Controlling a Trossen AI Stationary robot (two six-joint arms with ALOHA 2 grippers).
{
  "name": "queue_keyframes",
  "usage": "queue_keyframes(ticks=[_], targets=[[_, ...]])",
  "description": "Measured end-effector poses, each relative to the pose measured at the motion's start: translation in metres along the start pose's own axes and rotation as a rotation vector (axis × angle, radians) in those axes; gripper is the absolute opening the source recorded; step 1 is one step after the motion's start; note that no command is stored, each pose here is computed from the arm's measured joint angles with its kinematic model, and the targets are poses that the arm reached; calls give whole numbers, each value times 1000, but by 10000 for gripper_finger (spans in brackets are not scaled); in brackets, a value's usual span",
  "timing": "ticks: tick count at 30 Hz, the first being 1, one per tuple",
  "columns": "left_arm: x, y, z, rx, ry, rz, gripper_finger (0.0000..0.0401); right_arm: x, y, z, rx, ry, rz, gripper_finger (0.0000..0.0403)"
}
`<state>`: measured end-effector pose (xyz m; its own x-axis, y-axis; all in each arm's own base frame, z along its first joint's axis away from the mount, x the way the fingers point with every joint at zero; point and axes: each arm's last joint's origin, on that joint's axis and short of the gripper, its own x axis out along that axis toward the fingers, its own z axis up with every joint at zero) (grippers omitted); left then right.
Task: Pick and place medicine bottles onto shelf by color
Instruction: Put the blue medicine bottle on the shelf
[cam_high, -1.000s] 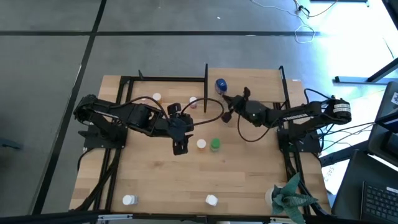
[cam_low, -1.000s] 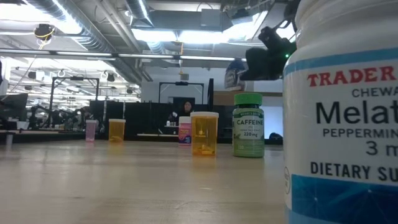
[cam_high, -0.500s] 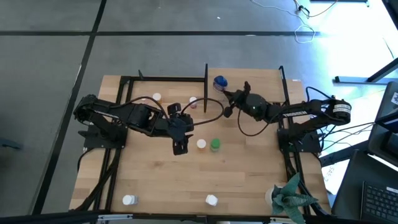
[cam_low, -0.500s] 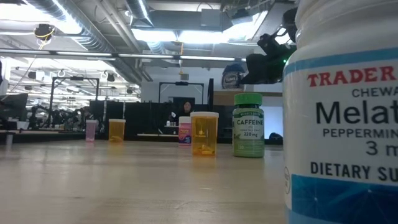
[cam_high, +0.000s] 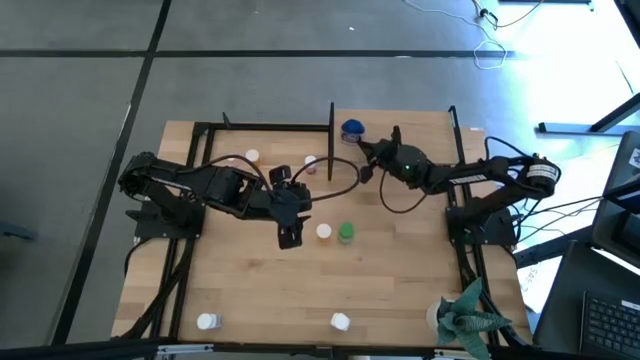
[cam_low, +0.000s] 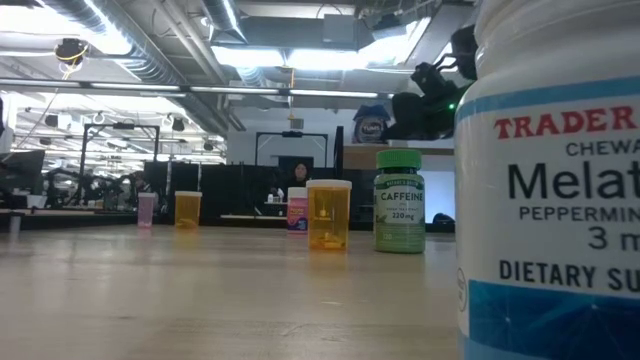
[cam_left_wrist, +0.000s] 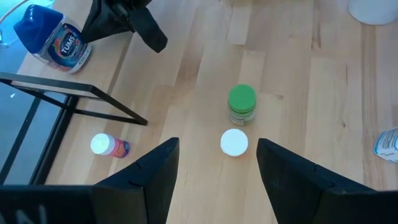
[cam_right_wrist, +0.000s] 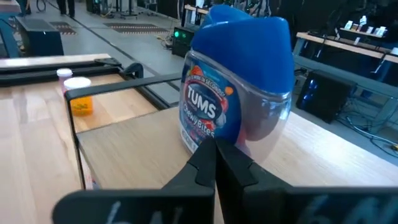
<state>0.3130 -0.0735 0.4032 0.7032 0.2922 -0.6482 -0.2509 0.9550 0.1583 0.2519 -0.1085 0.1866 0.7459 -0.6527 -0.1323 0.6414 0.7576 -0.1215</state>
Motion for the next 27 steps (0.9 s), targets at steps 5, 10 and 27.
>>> queue_keyframes(ticks=[5, 10, 27], targets=[[1, 2, 1, -5, 0, 5, 210, 4, -2, -3, -1, -13, -14, 2], [2, 4, 1, -9, 2, 10, 210, 5, 1, -4, 7, -10, 51, 2], [2, 4, 1, -7, 2, 10, 210, 17, -8, 13, 5, -39, 55, 3]])
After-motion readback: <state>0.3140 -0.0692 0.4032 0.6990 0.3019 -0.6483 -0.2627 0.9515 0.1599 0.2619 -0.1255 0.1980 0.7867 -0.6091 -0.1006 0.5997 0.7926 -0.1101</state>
